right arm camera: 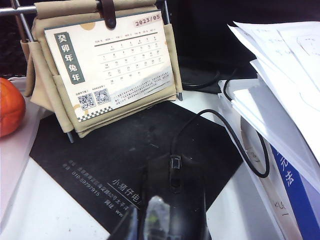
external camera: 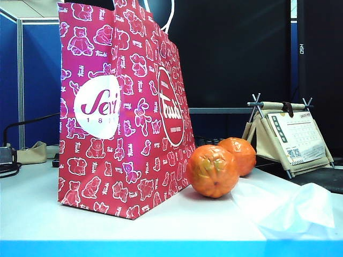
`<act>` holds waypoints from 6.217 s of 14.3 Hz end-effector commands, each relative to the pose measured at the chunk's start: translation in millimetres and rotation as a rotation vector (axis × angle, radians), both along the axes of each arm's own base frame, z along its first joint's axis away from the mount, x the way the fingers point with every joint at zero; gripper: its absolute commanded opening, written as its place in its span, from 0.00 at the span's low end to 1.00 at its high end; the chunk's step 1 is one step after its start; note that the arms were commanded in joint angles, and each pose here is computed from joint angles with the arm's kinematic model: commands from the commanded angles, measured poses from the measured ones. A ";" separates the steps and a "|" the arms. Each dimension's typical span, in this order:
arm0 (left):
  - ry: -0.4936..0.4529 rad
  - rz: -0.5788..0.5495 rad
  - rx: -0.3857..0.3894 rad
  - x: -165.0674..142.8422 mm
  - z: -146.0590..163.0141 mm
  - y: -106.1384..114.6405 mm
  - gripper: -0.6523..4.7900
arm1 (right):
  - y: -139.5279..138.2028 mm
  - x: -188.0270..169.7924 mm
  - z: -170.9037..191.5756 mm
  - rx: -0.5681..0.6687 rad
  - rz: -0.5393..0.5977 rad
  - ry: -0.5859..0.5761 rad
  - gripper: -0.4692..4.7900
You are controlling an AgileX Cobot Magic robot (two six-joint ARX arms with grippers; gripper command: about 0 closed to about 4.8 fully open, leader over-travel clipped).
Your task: Open the paper bag and put two oranges into the paper bag.
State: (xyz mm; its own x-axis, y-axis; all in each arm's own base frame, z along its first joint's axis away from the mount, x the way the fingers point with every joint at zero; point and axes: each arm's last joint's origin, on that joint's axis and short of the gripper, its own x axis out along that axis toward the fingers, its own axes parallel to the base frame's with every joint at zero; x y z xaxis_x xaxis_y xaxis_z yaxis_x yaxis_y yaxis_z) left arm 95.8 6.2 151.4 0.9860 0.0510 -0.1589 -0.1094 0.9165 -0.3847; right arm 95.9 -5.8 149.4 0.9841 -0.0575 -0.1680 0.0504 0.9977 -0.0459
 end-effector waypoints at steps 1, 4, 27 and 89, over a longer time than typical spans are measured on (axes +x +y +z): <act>0.017 -0.002 -0.001 -0.2 -2.2 -0.1 0.12 | 0.2 0.8 3.7 0.201 -0.025 -0.059 0.16; -0.025 -0.289 -0.045 -0.8 3.4 -8.4 0.20 | 10.6 -0.6 23.5 0.326 0.348 -0.187 0.26; 0.267 -1.143 0.040 154.2 221.9 -65.0 0.64 | 20.7 -34.0 202.8 0.430 0.666 -0.124 0.89; 0.438 -0.928 0.453 184.6 194.6 -102.3 0.11 | 172.0 138.5 -6.5 0.211 0.735 0.429 0.08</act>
State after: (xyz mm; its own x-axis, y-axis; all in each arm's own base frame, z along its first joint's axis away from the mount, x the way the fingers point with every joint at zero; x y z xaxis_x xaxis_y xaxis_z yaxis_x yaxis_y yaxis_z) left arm 281.1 -96.6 343.0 0.5354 -0.5350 -0.6535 0.6437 0.7594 -0.0943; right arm 232.1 163.1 135.2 0.6163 0.6036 -0.5058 -0.5576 0.7880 0.2610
